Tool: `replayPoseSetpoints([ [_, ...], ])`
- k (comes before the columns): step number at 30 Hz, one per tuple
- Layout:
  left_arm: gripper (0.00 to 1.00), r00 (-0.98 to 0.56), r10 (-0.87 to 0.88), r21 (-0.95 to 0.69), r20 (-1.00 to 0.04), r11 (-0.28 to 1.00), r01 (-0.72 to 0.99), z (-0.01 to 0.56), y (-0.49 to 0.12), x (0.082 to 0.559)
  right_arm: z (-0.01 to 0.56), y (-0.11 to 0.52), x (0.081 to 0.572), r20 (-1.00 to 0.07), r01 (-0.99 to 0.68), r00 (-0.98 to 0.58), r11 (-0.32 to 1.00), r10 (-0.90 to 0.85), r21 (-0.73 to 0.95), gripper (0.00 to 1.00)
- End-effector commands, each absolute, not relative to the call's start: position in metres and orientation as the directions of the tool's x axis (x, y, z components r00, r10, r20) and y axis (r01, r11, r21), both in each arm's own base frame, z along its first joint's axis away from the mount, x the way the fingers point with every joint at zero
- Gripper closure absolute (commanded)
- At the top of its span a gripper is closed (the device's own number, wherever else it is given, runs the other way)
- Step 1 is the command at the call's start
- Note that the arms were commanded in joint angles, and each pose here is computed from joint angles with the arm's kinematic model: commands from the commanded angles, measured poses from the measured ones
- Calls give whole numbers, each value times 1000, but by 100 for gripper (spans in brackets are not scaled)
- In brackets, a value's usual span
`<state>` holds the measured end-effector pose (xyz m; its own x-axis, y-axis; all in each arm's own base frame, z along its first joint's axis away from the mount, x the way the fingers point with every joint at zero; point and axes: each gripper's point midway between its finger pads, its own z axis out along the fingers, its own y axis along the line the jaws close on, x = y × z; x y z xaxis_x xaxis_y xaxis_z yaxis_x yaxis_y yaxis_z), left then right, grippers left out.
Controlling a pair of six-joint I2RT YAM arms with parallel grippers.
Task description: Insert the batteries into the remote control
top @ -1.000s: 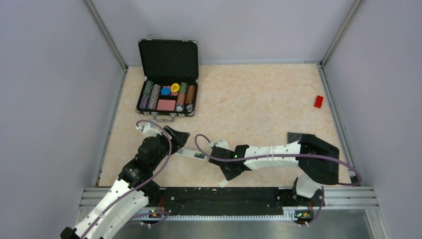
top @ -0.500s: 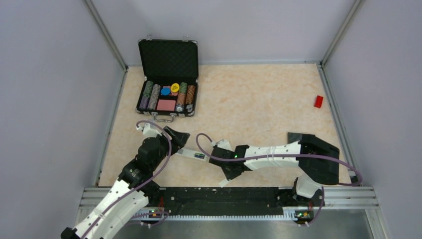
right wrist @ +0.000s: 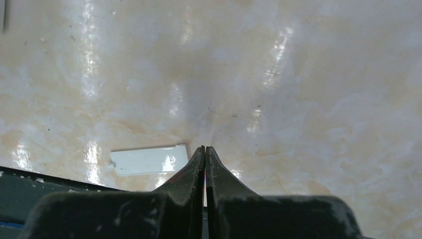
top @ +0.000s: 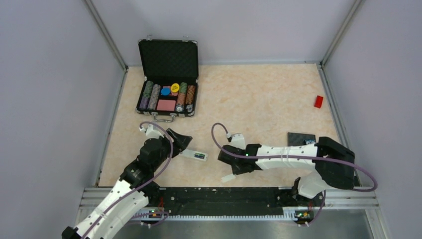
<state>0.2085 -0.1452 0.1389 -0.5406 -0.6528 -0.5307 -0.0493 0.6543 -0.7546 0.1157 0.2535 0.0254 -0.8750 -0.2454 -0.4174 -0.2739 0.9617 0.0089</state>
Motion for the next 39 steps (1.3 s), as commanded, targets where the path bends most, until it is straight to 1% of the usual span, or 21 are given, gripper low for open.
replayPoseSetpoints([
  [1, 23, -534, -667, -780, -520, 625, -20, 148, -151, 212, 45, 244, 136, -495, -103, -868, 991, -48, 83, 100],
  [3, 23, -534, -667, -782, -519, 623, -19, 148, -151, 212, 51, 241, 140, -507, -66, -862, 991, 2, 116, 100],
  [5, 23, -534, -667, -782, -519, 623, -18, 149, -151, 212, 55, 245, 144, -511, -100, -860, 985, -15, 139, 100],
  [6, 23, -531, -668, -782, -521, 623, -17, 149, -151, 212, 57, 248, 145, -516, -155, -854, 979, -64, 134, 100],
  [7, 23, -529, -668, -780, -524, 626, -19, 150, -150, 212, 60, 254, 144, -520, -233, -844, 964, -134, 130, 98],
  [8, 23, -525, -668, -776, -528, 630, -22, 150, -148, 212, 62, 259, 141, -524, -363, -812, 925, -257, 108, 91],
  [9, 23, -516, -669, -771, -536, 637, -25, 151, -146, 213, 64, 264, 136, -515, -435, -796, 892, -318, 121, 83],
  [10, 23, -506, -670, -764, -543, 644, -34, 152, -142, 213, 64, 266, 131, -508, -532, -755, 840, -415, 105, 80],
  [12, 23, -470, -680, -748, -563, 661, -60, 154, -132, 214, 67, 273, 117, -490, -664, -690, 735, -533, 137, 81],
  [14, 23, -426, -695, -729, -580, 675, -108, 156, -118, 215, 70, 283, 103, -485, -725, -658, 659, -577, 199, 87],
  [15, 23, -396, -703, -715, -591, 684, -147, 157, -107, 215, 70, 288, 96, -474, -743, -651, 627, -593, 236, 91],
  [18, 23, -330, -722, -695, -608, 685, -218, 162, -87, 213, 62, 299, 76, -439, -771, -632, 573, -638, 278, 96],
  [21, 23, -279, -736, -697, -617, 675, -242, 170, -74, 211, 49, 316, 51, -394, -789, -615, 524, -683, 322, 99],
  [23, 23, -255, -744, -704, -618, 668, -244, 175, -70, 210, 39, 324, 43, -371, -796, -605, 519, -704, 312, 100],
  [26, 23, -231, -751, -712, -618, 660, -240, 181, -66, 209, 27, 332, 45, -358, -790, -613, 546, -704, 279, 100],
  [29, 23, -228, -754, -714, -616, 657, -241, 181, -65, 208, 24, 336, 57, -379, -768, -637, 596, -671, 235, 100],
  [34, 23, -235, -754, -712, -613, 657, -248, 178, -65, 206, 16, 330, 74, -387, -731, -663, 666, -641, 148, 100],
  [39, 23, -239, -753, -710, -614, 658, -250, 177, -65, 206, 13, 319, 84, -385, -697, -687, 709, -616, 110, 100],
])
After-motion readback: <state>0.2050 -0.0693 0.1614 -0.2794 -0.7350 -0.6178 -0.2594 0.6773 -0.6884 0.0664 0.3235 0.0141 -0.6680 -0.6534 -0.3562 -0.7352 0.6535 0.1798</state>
